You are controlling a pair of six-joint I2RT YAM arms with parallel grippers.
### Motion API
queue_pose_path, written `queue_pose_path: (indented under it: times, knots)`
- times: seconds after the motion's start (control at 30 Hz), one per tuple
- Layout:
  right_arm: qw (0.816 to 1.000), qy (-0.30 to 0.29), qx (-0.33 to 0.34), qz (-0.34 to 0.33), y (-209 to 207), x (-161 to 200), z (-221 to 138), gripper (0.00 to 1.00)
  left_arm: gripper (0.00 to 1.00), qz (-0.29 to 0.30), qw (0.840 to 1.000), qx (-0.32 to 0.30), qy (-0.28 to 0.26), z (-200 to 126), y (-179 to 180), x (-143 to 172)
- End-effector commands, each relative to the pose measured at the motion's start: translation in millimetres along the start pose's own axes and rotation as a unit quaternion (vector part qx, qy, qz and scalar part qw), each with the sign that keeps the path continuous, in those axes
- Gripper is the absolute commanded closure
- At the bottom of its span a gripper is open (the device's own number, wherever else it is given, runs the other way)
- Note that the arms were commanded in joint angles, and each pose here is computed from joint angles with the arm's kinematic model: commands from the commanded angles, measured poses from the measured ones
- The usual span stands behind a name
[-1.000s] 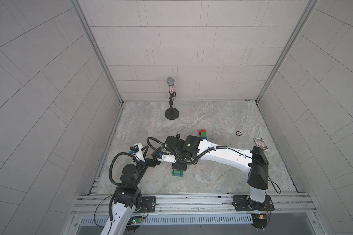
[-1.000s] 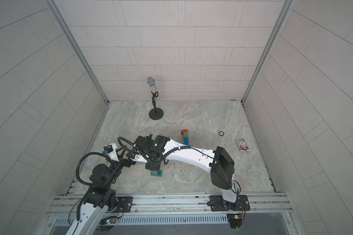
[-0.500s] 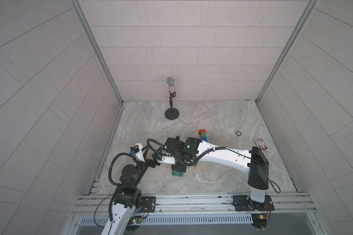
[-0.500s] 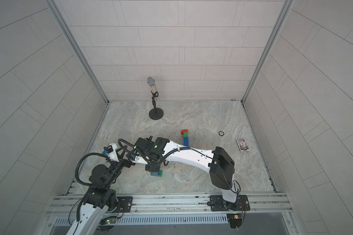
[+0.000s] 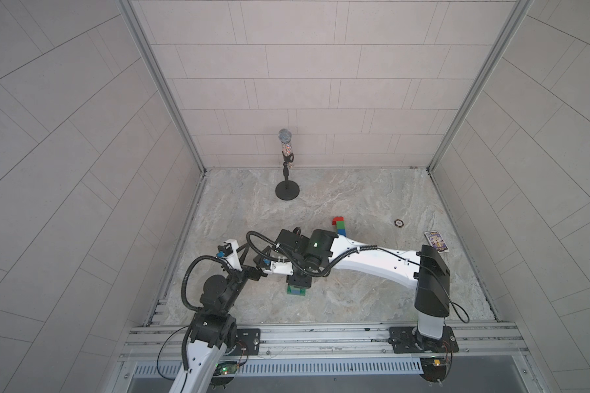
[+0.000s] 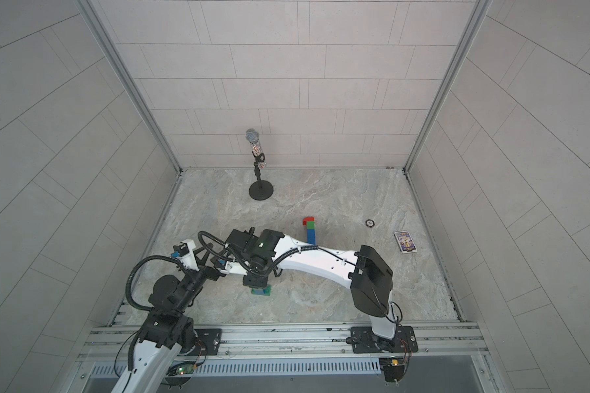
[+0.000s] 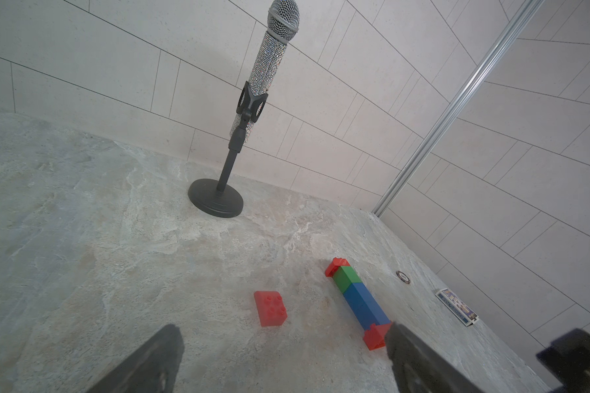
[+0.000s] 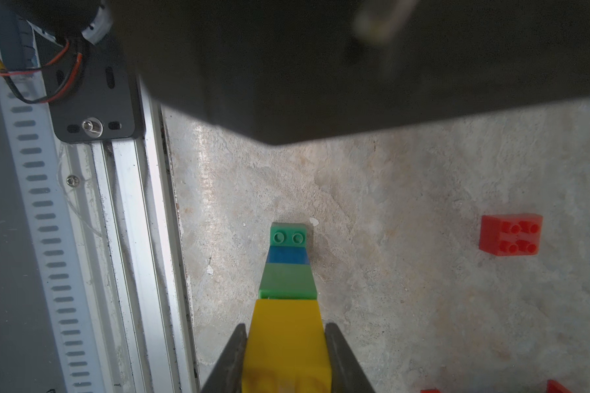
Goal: Assemble the number 1 with lego
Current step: Assemble the lego brick with the lego brick.
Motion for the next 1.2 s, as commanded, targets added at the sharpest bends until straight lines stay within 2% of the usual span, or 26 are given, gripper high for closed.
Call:
queue_pose_path:
  times: [0.0,0.57,0.9,1.17]
  knots:
    - [0.998,0.042,-0.033,-0.013,10,16,23,1.0,0.0,0.005,1.0,0.004,-0.002,1,2,3]
    - [0.998,0.038,0.007,-0.053,11,11,17,1.0,0.0,0.003,1.0,0.0,-0.002,1,3,3]
    - [0.998,0.021,-0.042,-0.053,19,2,20,1.0,0.0,0.002,1.0,-0.001,-0.003,1,3,3]
    - [0.996,0.053,-0.061,-0.036,18,2,34,1.0,0.0,0.002,1.0,-0.001,-0.003,1,3,3]
Point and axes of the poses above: each gripper's point midway between its finger pads, its own z axis out along the fingers, its own y axis along the line the jaws close on, x = y × z, the point moved 8 cm from there along -z, back along the fingers, and after that the axes turned 11 degrees about -z, right-handed, at the moved point
